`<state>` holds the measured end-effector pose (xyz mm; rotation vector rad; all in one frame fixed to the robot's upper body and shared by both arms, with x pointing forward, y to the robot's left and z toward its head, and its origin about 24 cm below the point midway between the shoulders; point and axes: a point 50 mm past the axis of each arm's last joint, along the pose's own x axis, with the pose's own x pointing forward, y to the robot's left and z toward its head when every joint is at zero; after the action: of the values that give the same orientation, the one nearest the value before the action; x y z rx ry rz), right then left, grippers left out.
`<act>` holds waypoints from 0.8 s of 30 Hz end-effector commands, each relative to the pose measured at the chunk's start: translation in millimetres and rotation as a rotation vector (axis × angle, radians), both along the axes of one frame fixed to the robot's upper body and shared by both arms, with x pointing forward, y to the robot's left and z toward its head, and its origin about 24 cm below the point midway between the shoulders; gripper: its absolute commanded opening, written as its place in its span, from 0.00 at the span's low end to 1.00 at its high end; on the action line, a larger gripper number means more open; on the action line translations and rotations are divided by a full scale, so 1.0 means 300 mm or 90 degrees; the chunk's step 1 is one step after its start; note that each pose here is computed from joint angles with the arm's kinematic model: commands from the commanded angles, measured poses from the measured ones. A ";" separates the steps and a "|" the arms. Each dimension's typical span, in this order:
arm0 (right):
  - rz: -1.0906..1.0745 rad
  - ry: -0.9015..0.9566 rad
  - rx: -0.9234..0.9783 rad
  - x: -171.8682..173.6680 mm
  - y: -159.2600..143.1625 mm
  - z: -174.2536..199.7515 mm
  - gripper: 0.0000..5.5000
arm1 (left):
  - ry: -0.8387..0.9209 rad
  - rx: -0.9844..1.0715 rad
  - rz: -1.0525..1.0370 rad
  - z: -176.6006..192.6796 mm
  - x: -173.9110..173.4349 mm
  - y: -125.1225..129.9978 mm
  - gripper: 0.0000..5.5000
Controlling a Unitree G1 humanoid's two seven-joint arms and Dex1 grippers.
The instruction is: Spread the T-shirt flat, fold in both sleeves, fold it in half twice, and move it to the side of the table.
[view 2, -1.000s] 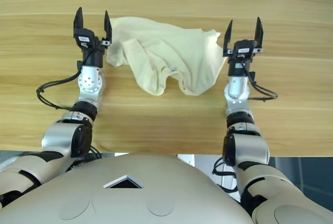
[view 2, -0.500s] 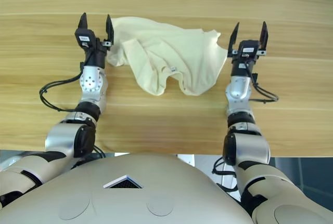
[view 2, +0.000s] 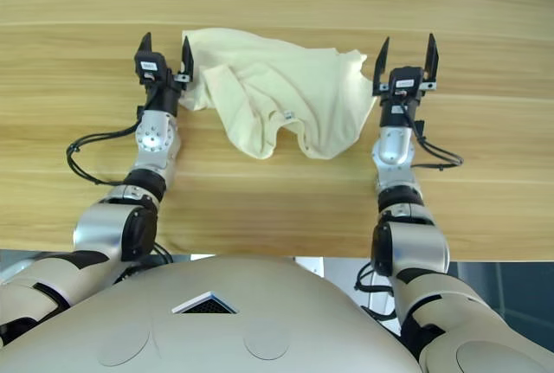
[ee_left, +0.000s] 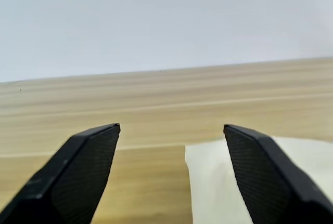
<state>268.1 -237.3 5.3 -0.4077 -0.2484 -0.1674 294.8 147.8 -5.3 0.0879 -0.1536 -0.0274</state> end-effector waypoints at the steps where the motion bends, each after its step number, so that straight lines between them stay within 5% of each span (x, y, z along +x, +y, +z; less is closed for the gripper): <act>1: -0.010 0.026 0.005 -0.028 0.006 -0.039 0.63 | -0.039 -0.017 0.004 0.027 0.004 0.000 0.67; 17: -0.038 -0.028 -0.033 -0.019 -0.006 0.001 0.63 | -0.088 -0.050 -0.010 0.063 0.008 0.029 0.67; 24: 0.092 -0.043 -0.319 -0.211 -0.168 0.177 0.63 | -0.233 0.041 -0.321 0.218 -0.180 0.094 0.67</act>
<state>219.1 -279.9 42.7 -0.7339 -0.4022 -0.0834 265.6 179.8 53.0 0.0888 -0.5409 -0.3007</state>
